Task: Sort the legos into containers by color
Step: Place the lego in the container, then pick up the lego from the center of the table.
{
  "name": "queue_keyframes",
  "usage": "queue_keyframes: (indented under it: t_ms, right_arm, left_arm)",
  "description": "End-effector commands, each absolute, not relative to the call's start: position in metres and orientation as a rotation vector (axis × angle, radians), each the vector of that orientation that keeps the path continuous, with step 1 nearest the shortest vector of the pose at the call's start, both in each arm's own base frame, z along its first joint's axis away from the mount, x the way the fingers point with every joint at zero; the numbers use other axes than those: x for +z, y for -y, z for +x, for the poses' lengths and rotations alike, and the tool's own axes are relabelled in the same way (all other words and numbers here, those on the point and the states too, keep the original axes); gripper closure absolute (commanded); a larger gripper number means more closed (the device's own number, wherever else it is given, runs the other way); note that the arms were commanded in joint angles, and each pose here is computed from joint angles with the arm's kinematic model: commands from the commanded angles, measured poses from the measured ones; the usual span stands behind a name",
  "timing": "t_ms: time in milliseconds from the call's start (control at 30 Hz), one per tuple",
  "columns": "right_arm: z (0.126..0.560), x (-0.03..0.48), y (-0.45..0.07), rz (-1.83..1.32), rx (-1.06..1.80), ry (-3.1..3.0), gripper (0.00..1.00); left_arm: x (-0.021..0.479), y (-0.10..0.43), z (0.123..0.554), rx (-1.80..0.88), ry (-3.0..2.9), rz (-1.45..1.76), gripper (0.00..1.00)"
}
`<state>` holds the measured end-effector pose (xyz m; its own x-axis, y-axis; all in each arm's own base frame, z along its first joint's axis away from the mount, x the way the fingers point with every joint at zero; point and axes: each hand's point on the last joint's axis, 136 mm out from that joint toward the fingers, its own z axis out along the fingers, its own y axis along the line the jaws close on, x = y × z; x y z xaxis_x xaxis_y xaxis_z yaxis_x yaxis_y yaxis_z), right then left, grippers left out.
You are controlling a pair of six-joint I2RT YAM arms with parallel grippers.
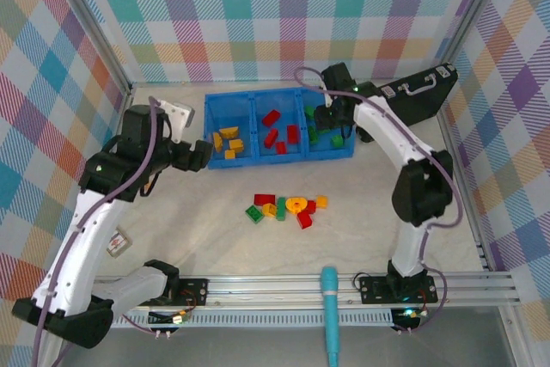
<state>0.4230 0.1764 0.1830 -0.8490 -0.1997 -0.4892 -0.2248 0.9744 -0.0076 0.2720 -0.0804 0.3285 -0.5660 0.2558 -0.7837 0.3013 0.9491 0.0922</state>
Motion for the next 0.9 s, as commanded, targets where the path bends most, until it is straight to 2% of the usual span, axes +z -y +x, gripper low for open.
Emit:
queue_keyframes:
  t_ms: [0,233,367,600,867]
  right_arm:
    - [0.385,0.183,-0.185,-0.083,0.16,-2.648,0.44]
    - [0.298,0.15,-0.243,0.058,0.304,-2.752,0.44]
    - [0.267,0.129,-0.269,0.045,0.321,-2.807,0.44]
    - [0.24,0.094,-0.301,-0.01,0.327,-2.908,0.46]
    - [0.233,0.06,-0.316,-0.029,0.316,-2.965,0.51]
  left_arm:
    - [0.333,0.076,0.26,-0.083,-2.146,0.376,0.04]
    - [0.336,0.078,0.245,-0.129,-2.086,0.368,0.03]
    - [0.334,0.075,0.239,-0.124,-2.056,0.364,0.01]
    - [0.33,0.073,0.233,-0.114,-2.047,0.365,0.0]
    - [0.323,0.073,0.238,-0.1,-2.069,0.364,0.0]
